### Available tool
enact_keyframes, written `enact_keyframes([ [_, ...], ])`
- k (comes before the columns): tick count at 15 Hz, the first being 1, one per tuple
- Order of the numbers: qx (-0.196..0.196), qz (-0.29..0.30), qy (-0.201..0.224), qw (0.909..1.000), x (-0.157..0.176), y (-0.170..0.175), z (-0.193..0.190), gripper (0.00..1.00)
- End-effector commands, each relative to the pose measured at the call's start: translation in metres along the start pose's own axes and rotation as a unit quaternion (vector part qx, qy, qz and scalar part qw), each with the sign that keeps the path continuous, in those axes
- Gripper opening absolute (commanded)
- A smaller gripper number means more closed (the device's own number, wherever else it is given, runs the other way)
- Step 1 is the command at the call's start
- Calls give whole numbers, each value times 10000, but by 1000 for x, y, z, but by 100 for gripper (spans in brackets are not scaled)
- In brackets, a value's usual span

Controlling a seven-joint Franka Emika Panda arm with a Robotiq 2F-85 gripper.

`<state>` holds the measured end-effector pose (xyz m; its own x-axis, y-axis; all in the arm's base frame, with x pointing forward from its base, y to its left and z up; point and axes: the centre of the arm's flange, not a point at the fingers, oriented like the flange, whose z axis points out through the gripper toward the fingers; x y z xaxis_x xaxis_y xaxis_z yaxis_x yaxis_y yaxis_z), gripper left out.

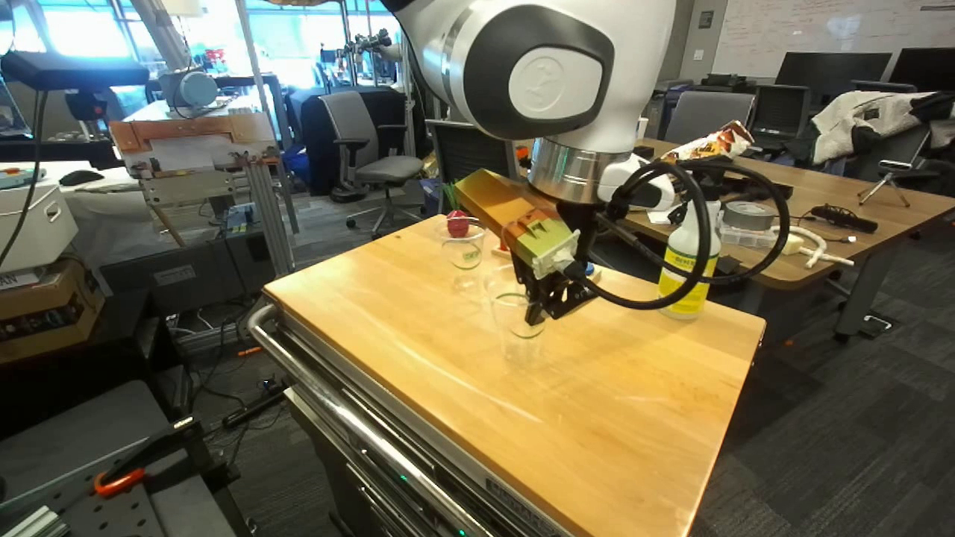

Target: Put the cups one inside the other

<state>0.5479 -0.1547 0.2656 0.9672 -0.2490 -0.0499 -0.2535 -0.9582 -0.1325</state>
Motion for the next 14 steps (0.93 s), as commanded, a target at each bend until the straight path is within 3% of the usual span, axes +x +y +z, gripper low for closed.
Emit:
enact_keyframes([
  [1,152,245,25,9996,-10,-13,-50,1],
  [8,17,224,568,9981,6,-90,-155,1],
  [11,-107,175,720,9972,27,-124,-167,1],
  [14,-372,176,791,9960,47,-134,-154,1],
])
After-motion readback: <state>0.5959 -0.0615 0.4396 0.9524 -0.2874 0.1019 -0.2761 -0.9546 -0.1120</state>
